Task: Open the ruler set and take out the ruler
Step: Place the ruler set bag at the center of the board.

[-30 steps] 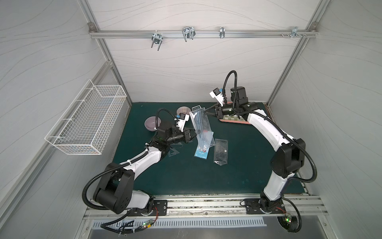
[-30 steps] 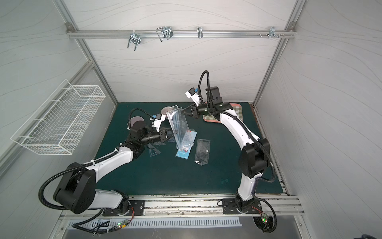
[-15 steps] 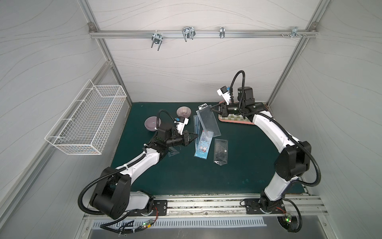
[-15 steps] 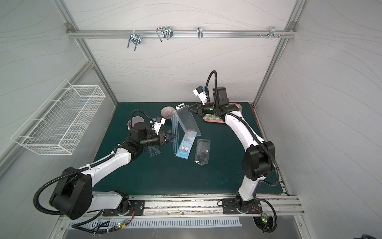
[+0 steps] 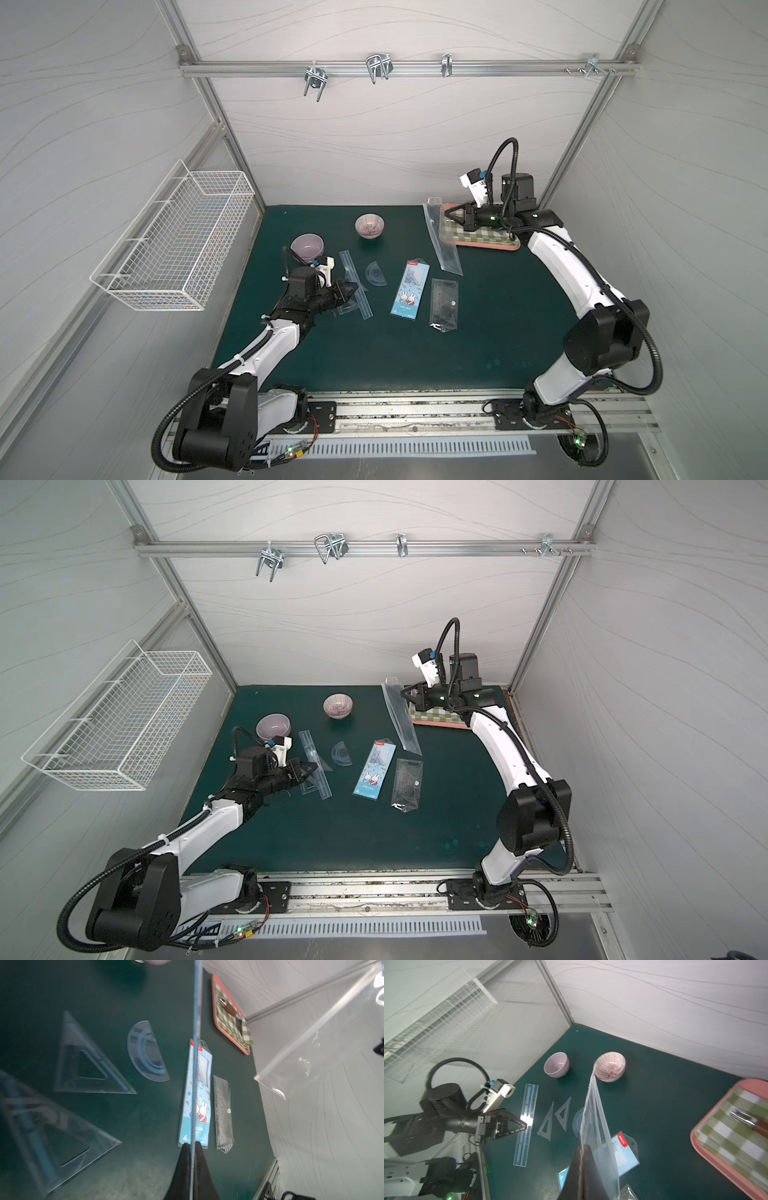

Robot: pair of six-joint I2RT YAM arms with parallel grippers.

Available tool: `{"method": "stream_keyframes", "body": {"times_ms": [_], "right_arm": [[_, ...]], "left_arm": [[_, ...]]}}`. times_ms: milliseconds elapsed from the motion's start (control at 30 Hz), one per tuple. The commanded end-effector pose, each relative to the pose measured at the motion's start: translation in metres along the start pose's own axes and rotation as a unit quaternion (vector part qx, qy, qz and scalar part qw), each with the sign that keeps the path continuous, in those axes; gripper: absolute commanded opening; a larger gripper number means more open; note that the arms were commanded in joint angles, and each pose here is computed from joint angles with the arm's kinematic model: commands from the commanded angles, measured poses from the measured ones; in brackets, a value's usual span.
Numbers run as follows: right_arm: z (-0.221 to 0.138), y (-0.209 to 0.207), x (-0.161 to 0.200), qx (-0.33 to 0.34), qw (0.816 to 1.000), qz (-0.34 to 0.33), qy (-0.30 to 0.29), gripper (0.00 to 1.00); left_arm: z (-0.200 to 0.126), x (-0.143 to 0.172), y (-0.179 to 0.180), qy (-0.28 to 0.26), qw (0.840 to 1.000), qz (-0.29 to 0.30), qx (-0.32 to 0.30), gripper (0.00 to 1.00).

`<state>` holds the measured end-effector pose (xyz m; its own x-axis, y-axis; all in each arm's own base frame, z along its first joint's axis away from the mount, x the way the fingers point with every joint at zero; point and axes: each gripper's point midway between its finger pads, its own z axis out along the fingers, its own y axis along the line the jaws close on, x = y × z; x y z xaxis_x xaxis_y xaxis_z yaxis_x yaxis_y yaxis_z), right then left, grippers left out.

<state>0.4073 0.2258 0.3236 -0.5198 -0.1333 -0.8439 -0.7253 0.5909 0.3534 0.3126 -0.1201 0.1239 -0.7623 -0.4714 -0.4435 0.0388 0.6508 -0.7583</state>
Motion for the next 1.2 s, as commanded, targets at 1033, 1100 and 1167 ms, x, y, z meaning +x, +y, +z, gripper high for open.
{"method": "stream_keyframes", "body": {"times_ms": [1033,1100,1167], "right_arm": [[-0.048,-0.169,0.184,0.489,0.815,0.006,0.311,0.00],[-0.031,-0.166,0.194,0.471,0.822,0.005,0.320,0.00],[-0.013,-0.163,0.206,0.450,0.830,0.010,0.330,0.00]], "left_arm": [[-0.029,0.022,0.140,-0.098,0.961,-0.230,-0.120,0.00],[-0.028,0.024,0.144,-0.094,0.959,-0.234,-0.127,0.00],[-0.028,0.024,0.147,-0.096,0.958,-0.234,-0.133,0.00]]}}
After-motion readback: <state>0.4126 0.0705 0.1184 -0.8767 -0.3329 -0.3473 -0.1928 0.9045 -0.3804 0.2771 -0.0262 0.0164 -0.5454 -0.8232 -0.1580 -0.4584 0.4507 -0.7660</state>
